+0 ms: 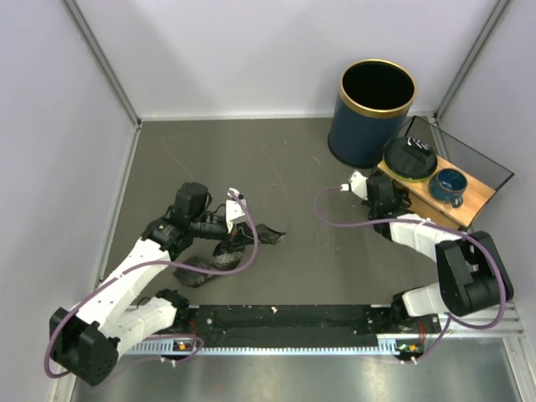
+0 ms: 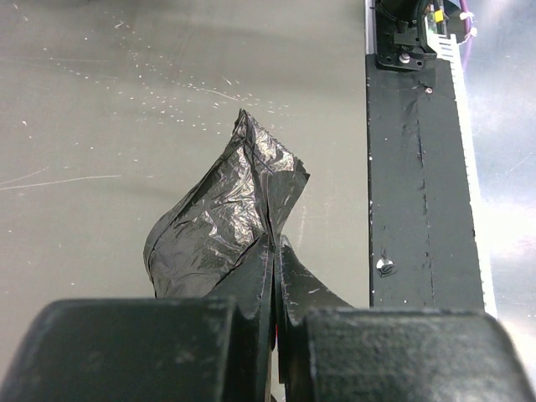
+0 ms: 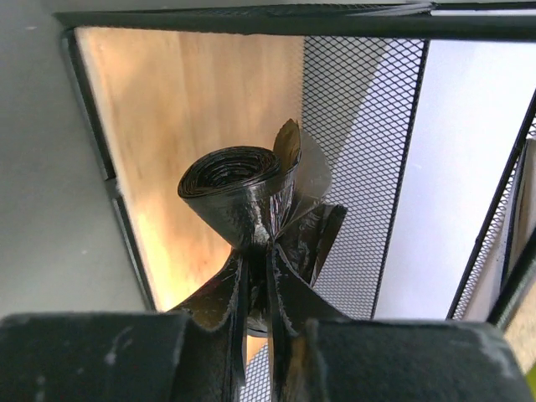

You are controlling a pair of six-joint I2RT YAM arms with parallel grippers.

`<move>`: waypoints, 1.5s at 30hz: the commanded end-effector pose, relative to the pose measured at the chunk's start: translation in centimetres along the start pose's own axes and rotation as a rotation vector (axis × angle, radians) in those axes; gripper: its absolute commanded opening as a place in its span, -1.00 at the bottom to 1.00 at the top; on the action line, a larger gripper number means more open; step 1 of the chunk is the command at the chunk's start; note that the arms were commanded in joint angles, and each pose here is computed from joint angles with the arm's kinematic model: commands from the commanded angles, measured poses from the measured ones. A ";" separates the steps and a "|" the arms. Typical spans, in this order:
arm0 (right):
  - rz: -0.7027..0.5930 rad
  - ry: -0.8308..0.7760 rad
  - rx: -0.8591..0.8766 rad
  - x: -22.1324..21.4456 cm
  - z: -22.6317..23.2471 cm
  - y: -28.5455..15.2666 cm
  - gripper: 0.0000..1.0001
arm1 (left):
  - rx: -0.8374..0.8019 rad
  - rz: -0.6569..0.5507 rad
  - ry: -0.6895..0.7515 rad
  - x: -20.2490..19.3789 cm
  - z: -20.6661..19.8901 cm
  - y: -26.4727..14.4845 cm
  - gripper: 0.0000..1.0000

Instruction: Put the trash bags into the trash bin

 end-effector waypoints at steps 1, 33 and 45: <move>0.009 0.012 -0.123 0.0 -1.0 1.3 -0.79 | 0.006 -0.022 0.020 0.1 -0.1 -0.2 -1.00; -0.370 0.044 0.409 2.8 -0.7 -7.8 0.96 | 0.030 -0.031 -0.024 0.7 -0.4 -0.9 -1.00; -0.584 0.353 0.775 7.7 -4.6 -11.9 0.98 | 0.114 -0.080 -0.090 6.1 9.5 2.2 -1.00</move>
Point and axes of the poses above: each gripper's point midway between its finger pads, its own y axis out along the fingers, its own z axis along the line the jaws close on, x = y × z, the point moved 10 cm from there along -y, back along the fingers, and after that the axes turned 10 degrees about -y, right-handed, at the moved point
